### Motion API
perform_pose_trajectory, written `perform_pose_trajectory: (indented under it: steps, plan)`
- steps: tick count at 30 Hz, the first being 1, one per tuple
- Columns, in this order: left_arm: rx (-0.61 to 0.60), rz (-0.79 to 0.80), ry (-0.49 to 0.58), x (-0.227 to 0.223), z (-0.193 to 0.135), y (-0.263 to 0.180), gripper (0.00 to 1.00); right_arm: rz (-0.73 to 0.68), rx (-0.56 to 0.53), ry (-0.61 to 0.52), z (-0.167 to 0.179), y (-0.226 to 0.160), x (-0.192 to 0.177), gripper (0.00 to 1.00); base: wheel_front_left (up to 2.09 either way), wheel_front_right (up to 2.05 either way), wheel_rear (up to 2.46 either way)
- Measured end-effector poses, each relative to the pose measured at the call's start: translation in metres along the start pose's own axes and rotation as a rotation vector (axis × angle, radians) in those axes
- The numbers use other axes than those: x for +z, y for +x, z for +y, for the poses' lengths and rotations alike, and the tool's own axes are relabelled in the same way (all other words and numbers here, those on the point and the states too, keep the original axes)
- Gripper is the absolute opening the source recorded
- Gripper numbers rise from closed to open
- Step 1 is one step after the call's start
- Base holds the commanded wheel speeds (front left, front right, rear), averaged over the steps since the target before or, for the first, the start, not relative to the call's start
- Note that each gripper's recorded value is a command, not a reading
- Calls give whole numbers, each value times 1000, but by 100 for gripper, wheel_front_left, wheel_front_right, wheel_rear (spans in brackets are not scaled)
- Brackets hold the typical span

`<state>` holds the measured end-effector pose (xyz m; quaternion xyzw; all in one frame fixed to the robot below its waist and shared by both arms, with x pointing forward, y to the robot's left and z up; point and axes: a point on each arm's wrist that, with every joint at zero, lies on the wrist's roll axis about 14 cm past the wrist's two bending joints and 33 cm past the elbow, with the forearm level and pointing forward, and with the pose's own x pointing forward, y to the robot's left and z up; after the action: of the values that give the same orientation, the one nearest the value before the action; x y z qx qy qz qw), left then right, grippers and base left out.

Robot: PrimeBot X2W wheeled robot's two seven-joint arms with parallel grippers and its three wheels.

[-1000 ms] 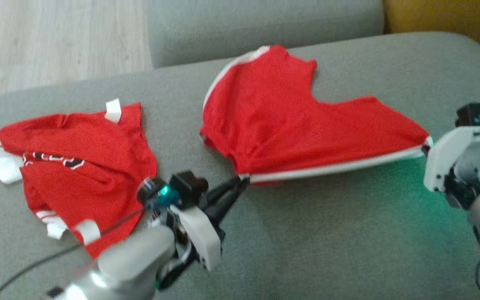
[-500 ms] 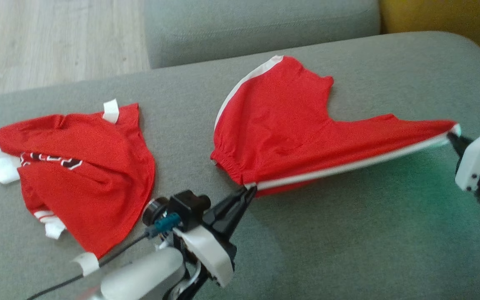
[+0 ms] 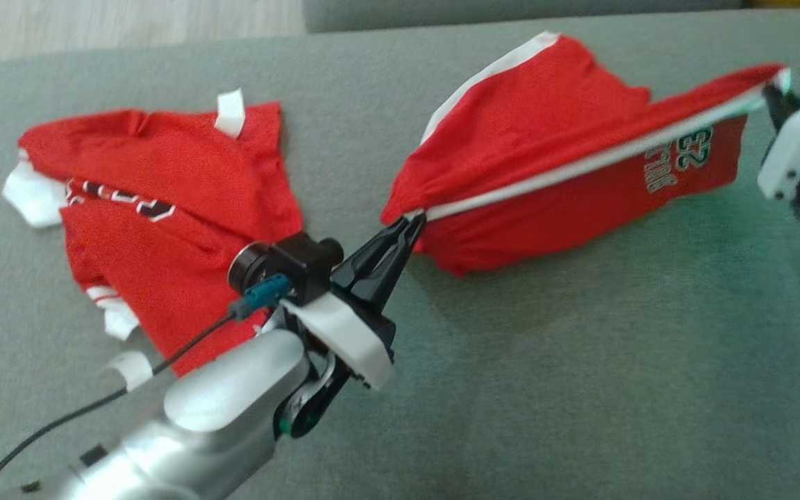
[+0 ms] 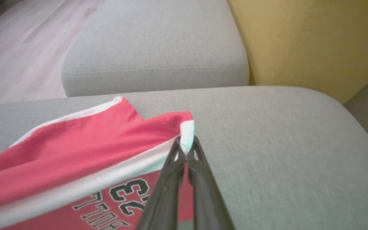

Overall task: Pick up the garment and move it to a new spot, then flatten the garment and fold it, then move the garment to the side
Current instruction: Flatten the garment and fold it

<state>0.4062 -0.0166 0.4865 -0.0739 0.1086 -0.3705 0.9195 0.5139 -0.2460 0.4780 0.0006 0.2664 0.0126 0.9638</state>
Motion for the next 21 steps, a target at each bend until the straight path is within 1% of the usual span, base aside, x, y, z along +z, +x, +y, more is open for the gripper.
perform_pose_trajectory:
  steps: [6,10,16,21]
  plan:
    - [53,7,-29,-4,25,10,0,-5,26,-44,27,45,26,0,0,0,0]
    - [97,17,-65,-8,45,18,0,-12,48,-66,47,74,38,0,0,0,0]
    - [136,46,-87,-21,66,23,0,34,79,-98,72,113,25,0,0,0,0]
    - [158,56,-105,-31,77,23,0,50,103,-100,89,135,17,0,0,0,0]
